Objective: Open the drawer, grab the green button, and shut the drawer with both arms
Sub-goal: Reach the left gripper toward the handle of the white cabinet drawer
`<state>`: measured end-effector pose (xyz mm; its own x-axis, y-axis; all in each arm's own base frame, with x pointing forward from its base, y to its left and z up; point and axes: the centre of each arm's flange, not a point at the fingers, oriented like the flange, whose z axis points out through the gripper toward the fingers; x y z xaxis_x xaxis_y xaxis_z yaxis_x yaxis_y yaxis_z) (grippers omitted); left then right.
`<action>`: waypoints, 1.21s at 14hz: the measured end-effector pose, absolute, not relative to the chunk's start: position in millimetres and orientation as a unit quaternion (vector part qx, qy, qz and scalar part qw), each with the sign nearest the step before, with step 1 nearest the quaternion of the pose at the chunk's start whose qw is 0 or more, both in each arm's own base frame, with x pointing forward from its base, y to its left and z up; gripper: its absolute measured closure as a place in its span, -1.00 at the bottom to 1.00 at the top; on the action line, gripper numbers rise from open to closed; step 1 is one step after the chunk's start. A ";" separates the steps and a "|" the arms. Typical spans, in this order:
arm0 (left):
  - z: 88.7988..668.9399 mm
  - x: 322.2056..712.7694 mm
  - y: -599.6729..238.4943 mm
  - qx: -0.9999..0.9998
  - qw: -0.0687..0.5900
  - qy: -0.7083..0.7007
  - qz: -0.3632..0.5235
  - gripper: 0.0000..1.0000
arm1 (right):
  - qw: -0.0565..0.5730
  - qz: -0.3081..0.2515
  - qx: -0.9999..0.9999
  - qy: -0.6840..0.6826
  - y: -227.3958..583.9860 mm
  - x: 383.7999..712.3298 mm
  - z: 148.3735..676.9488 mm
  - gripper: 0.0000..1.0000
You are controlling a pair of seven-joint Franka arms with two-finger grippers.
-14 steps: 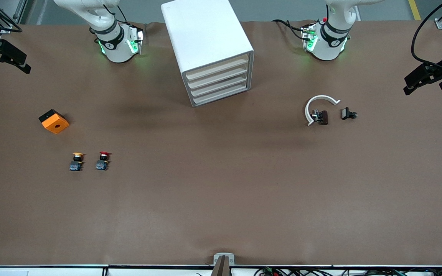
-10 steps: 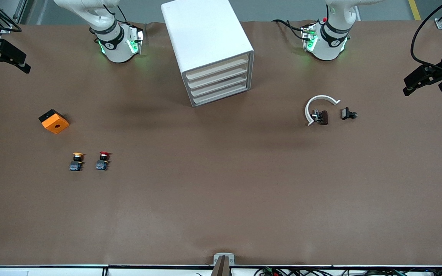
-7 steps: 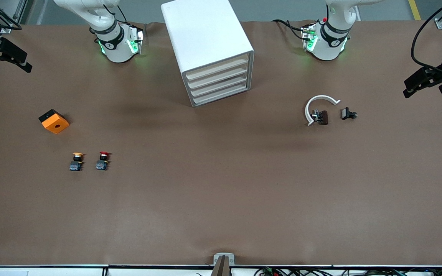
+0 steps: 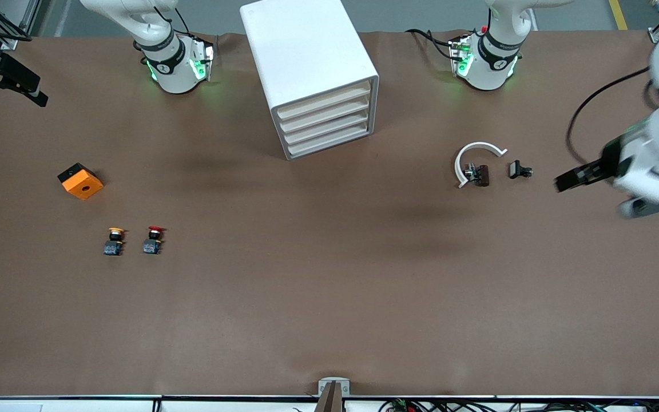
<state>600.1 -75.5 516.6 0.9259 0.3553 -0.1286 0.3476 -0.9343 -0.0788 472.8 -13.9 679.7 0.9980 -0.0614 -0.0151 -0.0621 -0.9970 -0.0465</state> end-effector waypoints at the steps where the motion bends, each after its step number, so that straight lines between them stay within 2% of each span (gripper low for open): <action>1: 495.7 605.1 -97.2 -0.976 0.033 -0.200 0.081 -1.00 | 0.023 0.007 -0.999 0.031 -14.0 472.8 679.8 -1.00; 4: 436.3 605.9 -170.1 -0.947 0.064 -0.295 0.108 -1.00 | 0.024 0.006 -0.999 0.031 -14.3 472.8 680.1 -1.00; 7: 383.8 588.8 -244.5 -0.898 0.104 -0.408 0.131 -1.00 | 0.024 0.006 -0.999 0.032 -14.8 472.8 680.2 -1.00; 9: 346.3 576.7 -279.1 -0.849 0.112 -0.486 0.175 -1.00 | 0.023 0.006 -0.999 0.033 -16.2 472.7 680.8 -1.00; 13: 282.7 563.6 -315.3 -0.766 0.100 -0.564 0.293 -1.00 | 0.016 0.006 -0.999 0.036 -19.7 472.2 681.3 -1.00; 17: 255.4 548.3 -352.2 -0.707 0.070 -0.582 0.396 -1.00 | 0.015 0.019 -0.999 0.036 -20.2 476.8 671.0 -1.00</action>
